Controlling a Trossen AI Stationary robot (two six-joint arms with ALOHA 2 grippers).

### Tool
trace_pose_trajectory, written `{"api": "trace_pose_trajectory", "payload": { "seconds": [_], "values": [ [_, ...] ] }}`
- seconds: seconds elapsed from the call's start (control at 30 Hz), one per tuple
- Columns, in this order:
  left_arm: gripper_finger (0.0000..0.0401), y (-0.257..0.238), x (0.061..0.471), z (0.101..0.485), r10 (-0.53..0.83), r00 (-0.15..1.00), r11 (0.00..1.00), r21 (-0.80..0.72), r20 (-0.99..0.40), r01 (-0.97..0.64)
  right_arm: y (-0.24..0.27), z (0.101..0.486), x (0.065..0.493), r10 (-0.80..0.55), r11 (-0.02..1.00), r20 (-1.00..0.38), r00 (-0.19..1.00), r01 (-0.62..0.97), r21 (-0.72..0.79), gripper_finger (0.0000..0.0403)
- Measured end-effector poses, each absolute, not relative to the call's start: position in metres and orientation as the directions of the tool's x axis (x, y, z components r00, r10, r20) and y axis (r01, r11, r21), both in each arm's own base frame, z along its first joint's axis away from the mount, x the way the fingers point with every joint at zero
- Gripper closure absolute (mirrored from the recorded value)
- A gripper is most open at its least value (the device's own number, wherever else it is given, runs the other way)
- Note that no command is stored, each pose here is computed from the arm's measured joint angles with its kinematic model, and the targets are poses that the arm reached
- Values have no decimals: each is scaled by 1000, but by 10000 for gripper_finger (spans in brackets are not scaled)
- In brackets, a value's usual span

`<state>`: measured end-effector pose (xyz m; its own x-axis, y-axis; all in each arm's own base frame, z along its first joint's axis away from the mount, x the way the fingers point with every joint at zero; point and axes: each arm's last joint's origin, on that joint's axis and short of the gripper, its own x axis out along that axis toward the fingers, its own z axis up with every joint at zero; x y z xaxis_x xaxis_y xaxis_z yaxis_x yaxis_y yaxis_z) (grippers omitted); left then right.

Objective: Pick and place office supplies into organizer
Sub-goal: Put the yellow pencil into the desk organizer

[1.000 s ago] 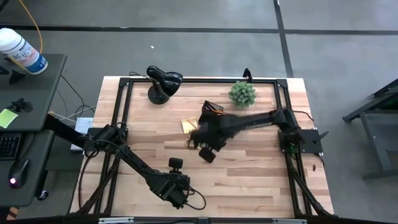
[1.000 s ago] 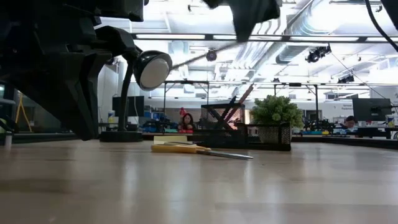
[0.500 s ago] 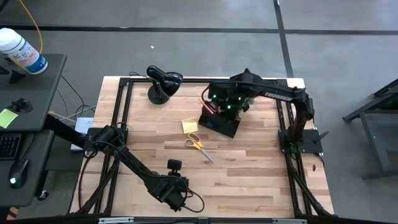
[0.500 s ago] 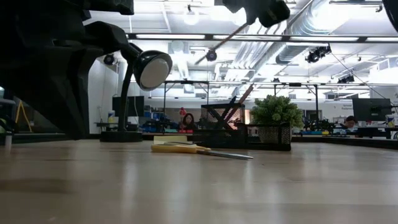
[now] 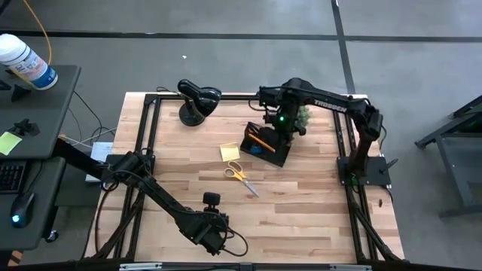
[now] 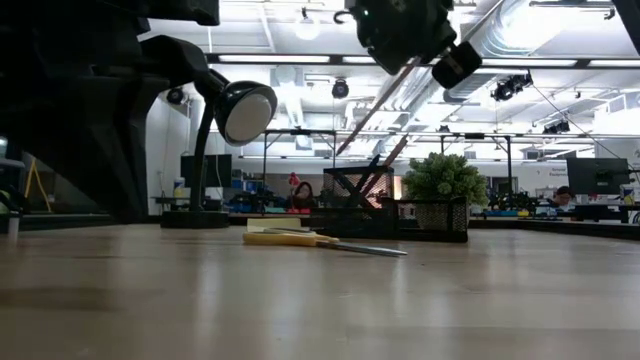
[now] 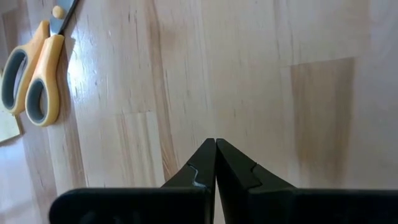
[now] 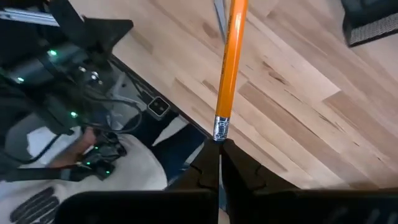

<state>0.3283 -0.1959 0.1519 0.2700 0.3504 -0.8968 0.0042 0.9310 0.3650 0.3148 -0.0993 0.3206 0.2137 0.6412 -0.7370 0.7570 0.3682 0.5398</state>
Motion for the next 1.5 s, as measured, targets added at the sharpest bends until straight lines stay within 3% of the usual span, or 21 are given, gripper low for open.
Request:
{"api": "trace_pose_trajectory", "payload": {
  "seconds": [0.7,1.23,1.5],
  "values": [
    [400,-194,330,153,387,295,920,388,-874,-60,-165,322,287,665,155,-623,411,740,654,403],
    [400,-178,339,153,412,282,911,390,-866,-133,-153,261,273,777,109,-552,302,800,590,403],
    [400,-178,339,153,413,282,911,390,-866,-133,-157,259,270,774,120,-552,310,784,609,403]
  ]
}}
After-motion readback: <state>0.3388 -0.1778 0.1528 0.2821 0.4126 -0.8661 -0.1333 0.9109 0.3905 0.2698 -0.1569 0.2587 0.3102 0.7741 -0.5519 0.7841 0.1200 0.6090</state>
